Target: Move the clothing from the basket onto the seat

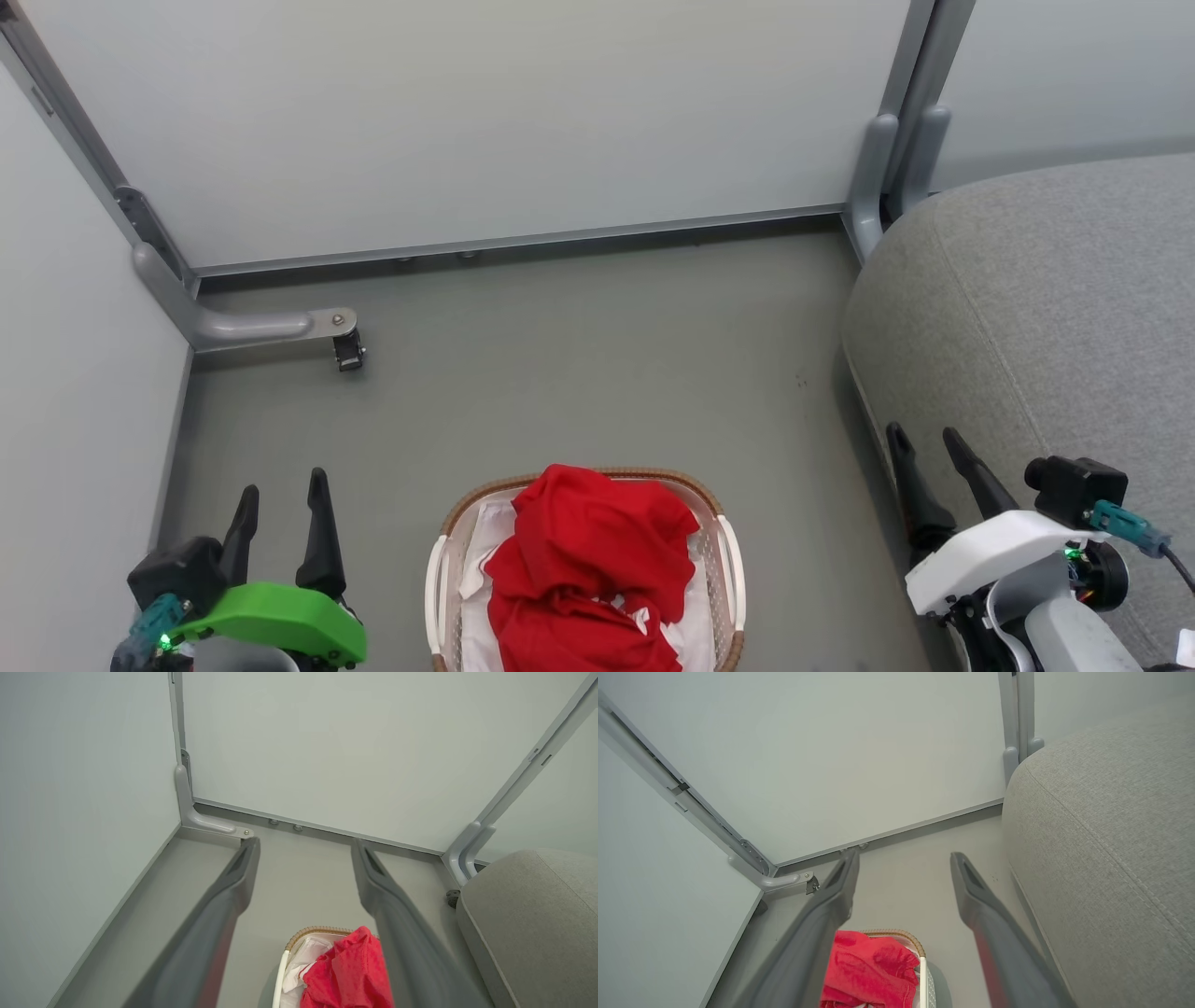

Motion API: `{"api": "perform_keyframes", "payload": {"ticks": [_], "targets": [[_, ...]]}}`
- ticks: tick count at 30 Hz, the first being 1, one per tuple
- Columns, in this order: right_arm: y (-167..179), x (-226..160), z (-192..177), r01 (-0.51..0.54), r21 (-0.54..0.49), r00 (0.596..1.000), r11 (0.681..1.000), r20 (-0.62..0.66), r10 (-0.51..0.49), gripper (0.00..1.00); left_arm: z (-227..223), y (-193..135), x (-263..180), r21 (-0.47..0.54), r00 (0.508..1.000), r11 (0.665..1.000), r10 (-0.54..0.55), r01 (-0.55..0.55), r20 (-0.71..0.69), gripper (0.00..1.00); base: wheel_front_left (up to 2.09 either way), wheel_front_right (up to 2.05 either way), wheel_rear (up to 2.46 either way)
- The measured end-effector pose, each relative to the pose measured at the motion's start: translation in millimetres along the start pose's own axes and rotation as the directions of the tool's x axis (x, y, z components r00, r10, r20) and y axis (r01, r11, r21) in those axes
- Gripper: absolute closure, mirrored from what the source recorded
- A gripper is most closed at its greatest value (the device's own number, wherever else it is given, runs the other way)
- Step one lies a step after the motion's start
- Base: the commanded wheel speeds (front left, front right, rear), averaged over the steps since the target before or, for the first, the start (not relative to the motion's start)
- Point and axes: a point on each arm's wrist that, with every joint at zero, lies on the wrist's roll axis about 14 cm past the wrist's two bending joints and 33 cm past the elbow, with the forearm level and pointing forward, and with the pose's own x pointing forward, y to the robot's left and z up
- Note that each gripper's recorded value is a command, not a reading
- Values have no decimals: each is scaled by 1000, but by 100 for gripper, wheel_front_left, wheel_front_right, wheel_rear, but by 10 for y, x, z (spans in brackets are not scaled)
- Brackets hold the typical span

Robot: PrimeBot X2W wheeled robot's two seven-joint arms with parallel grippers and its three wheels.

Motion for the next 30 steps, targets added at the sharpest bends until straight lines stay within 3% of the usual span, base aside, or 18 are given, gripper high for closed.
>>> {"api": "perform_keyframes", "payload": {"ticks": [30], "targets": [[-11, -32, -206, -40, -264, 998, 964, -52, 27, 0, -147, -123, -92, 236, 999, 970, -53, 54, -9, 0, 0, 0, 0]]}}
